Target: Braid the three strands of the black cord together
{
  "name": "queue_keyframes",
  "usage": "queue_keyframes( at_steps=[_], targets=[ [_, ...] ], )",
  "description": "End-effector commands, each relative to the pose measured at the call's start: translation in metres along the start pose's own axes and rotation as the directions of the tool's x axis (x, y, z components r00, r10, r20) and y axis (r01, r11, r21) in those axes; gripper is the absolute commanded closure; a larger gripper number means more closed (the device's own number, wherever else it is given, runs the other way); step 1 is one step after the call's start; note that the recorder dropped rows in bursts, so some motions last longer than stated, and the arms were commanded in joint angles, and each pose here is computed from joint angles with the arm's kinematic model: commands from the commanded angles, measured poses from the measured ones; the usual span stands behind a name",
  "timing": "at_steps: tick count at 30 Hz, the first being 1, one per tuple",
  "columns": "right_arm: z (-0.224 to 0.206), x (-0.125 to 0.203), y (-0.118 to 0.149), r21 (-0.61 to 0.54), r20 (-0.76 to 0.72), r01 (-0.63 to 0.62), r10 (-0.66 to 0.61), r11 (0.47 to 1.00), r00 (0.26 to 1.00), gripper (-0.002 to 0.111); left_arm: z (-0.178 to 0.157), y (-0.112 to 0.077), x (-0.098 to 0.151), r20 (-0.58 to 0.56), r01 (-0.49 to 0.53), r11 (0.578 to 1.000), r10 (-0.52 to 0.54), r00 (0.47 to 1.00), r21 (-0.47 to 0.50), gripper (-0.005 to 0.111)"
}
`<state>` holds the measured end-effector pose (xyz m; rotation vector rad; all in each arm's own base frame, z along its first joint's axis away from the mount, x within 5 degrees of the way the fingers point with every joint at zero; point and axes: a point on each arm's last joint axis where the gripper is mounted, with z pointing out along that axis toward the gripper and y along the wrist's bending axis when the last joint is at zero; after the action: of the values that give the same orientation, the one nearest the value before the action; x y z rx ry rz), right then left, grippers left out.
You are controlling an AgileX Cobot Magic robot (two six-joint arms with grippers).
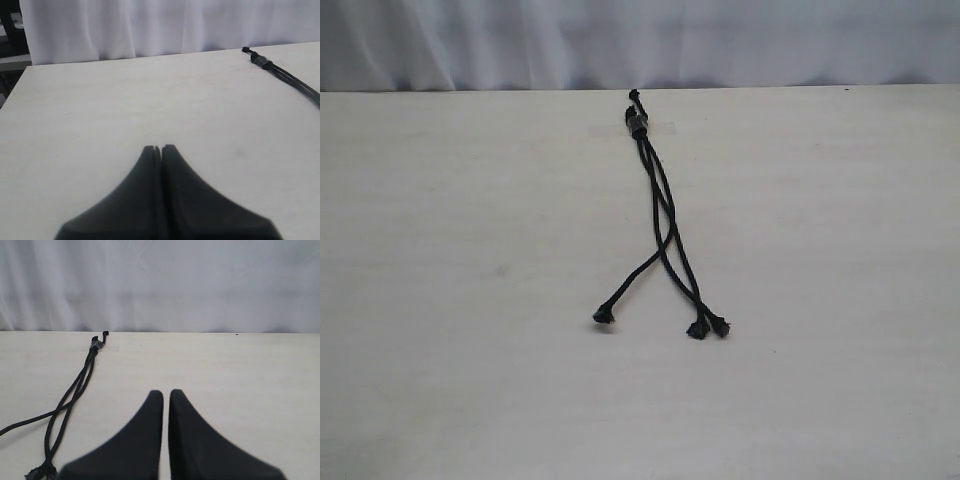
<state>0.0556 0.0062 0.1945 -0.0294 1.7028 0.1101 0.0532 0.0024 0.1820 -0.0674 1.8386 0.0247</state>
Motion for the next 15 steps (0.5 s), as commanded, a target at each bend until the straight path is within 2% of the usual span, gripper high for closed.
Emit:
queue_keyframes(
  at_steps=[1, 15],
  targets=[
    [-0.0001, -0.0002, 0.0, -0.001, 0.014, 0.001, -0.001, 1.0, 1.0, 0.104, 0.0001, 0.0001, -0.0005, 0.016, 0.012, 1.0, -0.012, 1.0, -0.001, 0.107],
    [-0.0001, -0.0002, 0.0, -0.001, 0.014, 0.001, -0.001, 1.0, 1.0, 0.104, 0.0001, 0.0, -0.0005, 0.016, 0.014, 1.0, -0.014, 1.0, 0.0, 0.107]
  ],
)
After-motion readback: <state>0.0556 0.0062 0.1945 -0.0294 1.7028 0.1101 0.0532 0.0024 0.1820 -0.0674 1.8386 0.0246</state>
